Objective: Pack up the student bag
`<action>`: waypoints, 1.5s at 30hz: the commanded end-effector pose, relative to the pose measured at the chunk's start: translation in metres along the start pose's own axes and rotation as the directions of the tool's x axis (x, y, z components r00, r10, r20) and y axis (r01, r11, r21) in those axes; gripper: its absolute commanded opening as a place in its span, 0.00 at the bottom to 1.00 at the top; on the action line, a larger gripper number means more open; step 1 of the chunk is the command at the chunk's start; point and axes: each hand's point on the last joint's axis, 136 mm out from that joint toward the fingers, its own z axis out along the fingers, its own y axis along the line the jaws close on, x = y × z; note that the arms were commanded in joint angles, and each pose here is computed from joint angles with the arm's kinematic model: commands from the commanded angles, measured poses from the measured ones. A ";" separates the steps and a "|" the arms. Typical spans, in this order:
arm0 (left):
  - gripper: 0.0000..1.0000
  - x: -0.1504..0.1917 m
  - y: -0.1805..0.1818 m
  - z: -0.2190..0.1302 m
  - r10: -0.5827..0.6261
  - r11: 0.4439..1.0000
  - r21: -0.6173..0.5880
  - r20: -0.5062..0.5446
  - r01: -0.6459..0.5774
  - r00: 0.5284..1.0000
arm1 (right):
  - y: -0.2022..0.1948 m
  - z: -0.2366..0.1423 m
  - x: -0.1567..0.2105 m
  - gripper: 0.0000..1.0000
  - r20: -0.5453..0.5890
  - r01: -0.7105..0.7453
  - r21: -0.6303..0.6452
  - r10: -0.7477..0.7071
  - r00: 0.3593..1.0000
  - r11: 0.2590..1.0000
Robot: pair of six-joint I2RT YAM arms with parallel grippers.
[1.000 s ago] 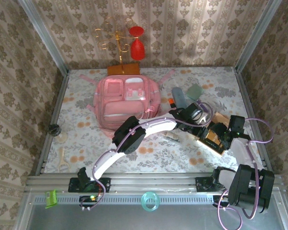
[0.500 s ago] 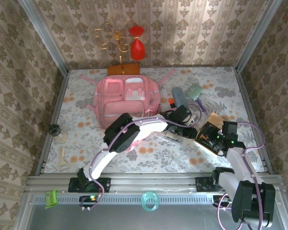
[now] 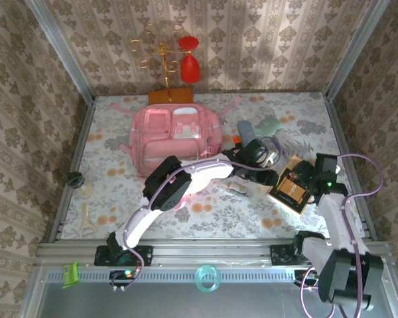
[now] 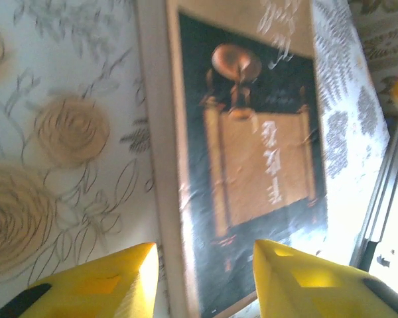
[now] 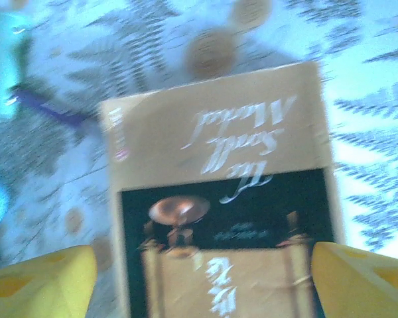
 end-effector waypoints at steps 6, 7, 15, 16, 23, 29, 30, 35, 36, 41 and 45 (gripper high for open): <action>0.52 -0.008 0.022 0.024 0.034 0.997 -0.061 -0.024 -0.036 0.999 | -0.023 0.040 0.010 0.92 -0.151 -0.025 0.091 0.039 0.988 0.996; 0.53 -0.007 0.024 0.027 0.035 0.997 -0.069 -0.030 -0.037 0.999 | -0.021 0.040 0.012 0.92 -0.160 -0.024 0.071 0.035 0.986 0.997; 0.56 0.003 0.017 0.042 0.034 0.999 -0.040 -0.073 -0.037 0.997 | -0.012 0.041 0.043 0.82 -0.255 -0.082 -0.018 0.075 0.964 0.996; 0.54 0.006 0.013 0.044 0.033 0.999 -0.025 -0.087 -0.036 0.996 | -0.008 0.041 0.046 0.81 -0.264 -0.097 -0.042 0.083 0.961 0.994; 0.42 0.006 -0.016 0.036 -0.003 0.998 0.067 -0.096 0.009 0.995 | 0.003 0.027 0.047 0.71 -0.192 -0.140 -0.171 0.106 0.976 0.975; 0.35 -0.008 -0.039 0.017 0.012 0.995 0.104 -0.061 -0.006 0.998 | -0.001 0.020 0.057 0.66 -0.178 -0.168 -0.196 0.133 0.975 0.966; 0.35 -0.011 -0.041 0.014 0.015 0.994 0.106 -0.055 -0.009 0.998 | -0.002 0.019 0.057 0.65 -0.176 -0.162 -0.193 0.128 0.976 0.968; 0.38 -0.023 -0.043 0.002 0.021 0.995 0.099 -0.027 -0.018 0.999 | -0.007 0.020 0.056 0.65 -0.165 -0.135 -0.166 0.107 0.980 0.977; 0.41 -0.025 -0.044 0.000 0.021 0.994 0.108 -0.025 -0.018 0.999 | -0.007 0.020 0.056 0.65 -0.166 -0.133 -0.164 0.106 0.980 0.977; 0.48 -0.027 -0.051 -0.005 0.032 0.989 0.146 -0.030 -0.027 0.999 | -0.008 0.023 0.055 0.64 -0.169 -0.119 -0.155 0.092 0.981 0.981; 0.49 -0.032 -0.056 -0.011 0.029 0.984 0.177 -0.019 -0.025 0.999 | -0.008 0.024 0.055 0.64 -0.166 -0.116 -0.155 0.089 0.982 0.981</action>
